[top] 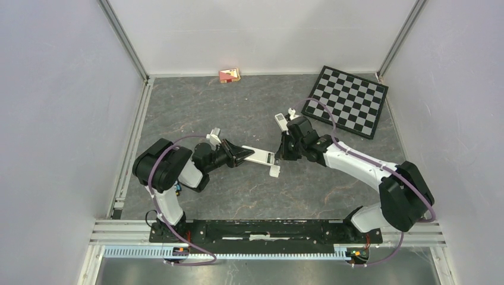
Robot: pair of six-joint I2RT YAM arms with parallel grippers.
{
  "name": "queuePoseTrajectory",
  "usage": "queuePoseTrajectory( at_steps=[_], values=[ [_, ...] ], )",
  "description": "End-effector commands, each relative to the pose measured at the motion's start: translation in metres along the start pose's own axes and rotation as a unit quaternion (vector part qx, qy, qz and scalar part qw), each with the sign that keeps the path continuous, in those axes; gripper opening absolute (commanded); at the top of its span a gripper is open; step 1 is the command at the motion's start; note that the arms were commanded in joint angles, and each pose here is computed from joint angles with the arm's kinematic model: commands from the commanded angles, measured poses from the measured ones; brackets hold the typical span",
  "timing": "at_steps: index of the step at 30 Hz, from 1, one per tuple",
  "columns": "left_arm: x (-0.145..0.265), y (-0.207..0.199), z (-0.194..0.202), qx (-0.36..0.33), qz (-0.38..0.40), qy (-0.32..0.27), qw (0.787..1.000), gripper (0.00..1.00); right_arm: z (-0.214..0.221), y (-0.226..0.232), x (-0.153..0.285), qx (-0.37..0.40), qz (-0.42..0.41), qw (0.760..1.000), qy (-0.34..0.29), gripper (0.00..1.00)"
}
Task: Load the batteries into the remote control
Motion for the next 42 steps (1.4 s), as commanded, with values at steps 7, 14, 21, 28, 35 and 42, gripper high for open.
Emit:
queuePoseTrajectory(
  at_steps=[7,14,21,28,35,42],
  values=[
    [-0.007,-0.013,-0.007,0.009,0.042,-0.018,0.999,0.02,-0.020,0.022,-0.004,-0.006,-0.034,0.999,-0.019,0.00],
    [-0.008,-0.015,-0.007,0.010,0.048,-0.017,0.999,0.02,-0.012,0.022,-0.013,-0.017,-0.037,0.999,-0.007,0.04],
    [-0.006,-0.017,-0.007,0.011,0.053,-0.020,0.998,0.02,-0.006,0.018,-0.016,-0.032,-0.027,0.999,0.003,0.09],
    [-0.005,-0.018,-0.007,0.010,0.056,-0.025,0.998,0.02,0.000,0.016,-0.018,-0.052,-0.022,0.998,0.011,0.23],
    [-0.004,-0.017,-0.007,0.010,0.056,-0.027,0.998,0.02,0.000,0.015,-0.015,-0.074,-0.017,0.997,-0.002,0.19],
    [-0.003,-0.017,-0.006,0.010,0.056,-0.025,0.998,0.02,-0.015,0.023,-0.002,-0.067,-0.039,0.996,-0.039,0.45]
  ],
)
Point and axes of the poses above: each gripper's point midway between its finger pads, its own x axis back along the fingers, its own y axis along the line the jaws close on, z = x × y, the point moved 7 cm from there along x, back along the fingers, and after that the axes turned 6 degrees about x, right-handed, at the moved point
